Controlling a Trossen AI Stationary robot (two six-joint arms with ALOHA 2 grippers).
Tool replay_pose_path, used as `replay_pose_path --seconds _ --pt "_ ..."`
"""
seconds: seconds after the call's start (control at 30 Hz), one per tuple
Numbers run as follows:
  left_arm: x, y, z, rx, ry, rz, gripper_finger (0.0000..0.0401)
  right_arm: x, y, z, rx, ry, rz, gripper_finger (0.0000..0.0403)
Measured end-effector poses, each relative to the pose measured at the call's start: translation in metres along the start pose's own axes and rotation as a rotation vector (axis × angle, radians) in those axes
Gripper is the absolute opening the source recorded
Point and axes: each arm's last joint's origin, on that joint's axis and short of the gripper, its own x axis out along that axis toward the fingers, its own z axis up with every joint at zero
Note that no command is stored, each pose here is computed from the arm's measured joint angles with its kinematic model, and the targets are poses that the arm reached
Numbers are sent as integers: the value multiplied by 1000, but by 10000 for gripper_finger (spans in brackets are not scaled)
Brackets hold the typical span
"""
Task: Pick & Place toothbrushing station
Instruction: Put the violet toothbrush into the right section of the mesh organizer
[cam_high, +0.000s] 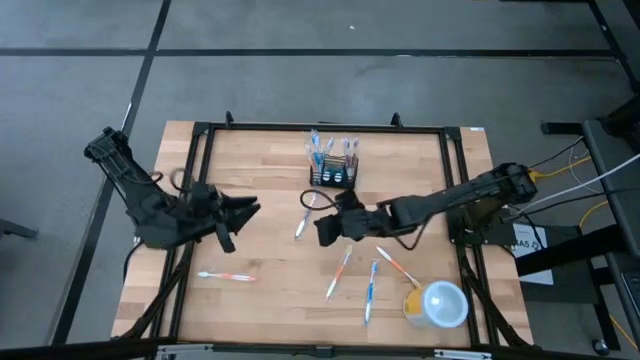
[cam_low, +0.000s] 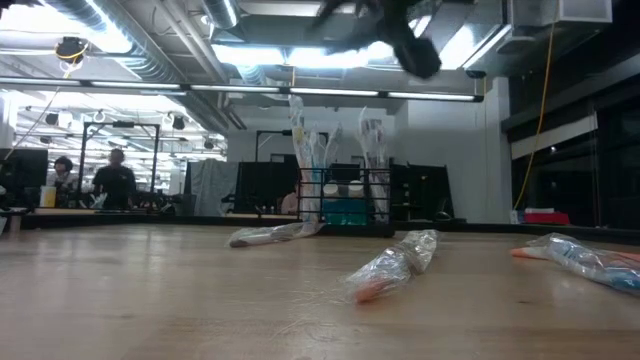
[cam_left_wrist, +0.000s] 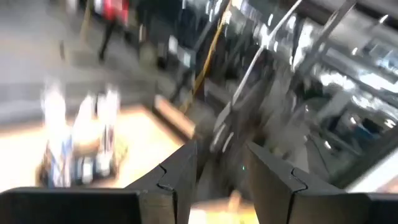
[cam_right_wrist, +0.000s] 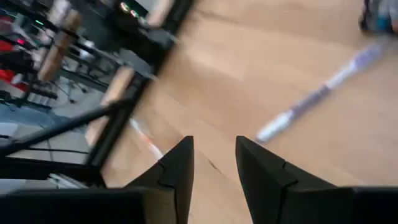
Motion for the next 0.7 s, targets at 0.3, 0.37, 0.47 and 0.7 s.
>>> replay_pose_path --seconds 0.3,0.37,0.47,0.7 --pt "21 65 -84 -130 527 400 127 -72 25 4 -41 -177 61 121" --pt "38 68 -99 -142 589 437 127 -82 27 5 -42 -200 71 121" --pt "71 65 -120 -140 634 415 128 -99 28 6 -47 -227 86 121" --pt "130 88 -165 -173 746 522 128 -134 27 1 -60 -293 91 121"
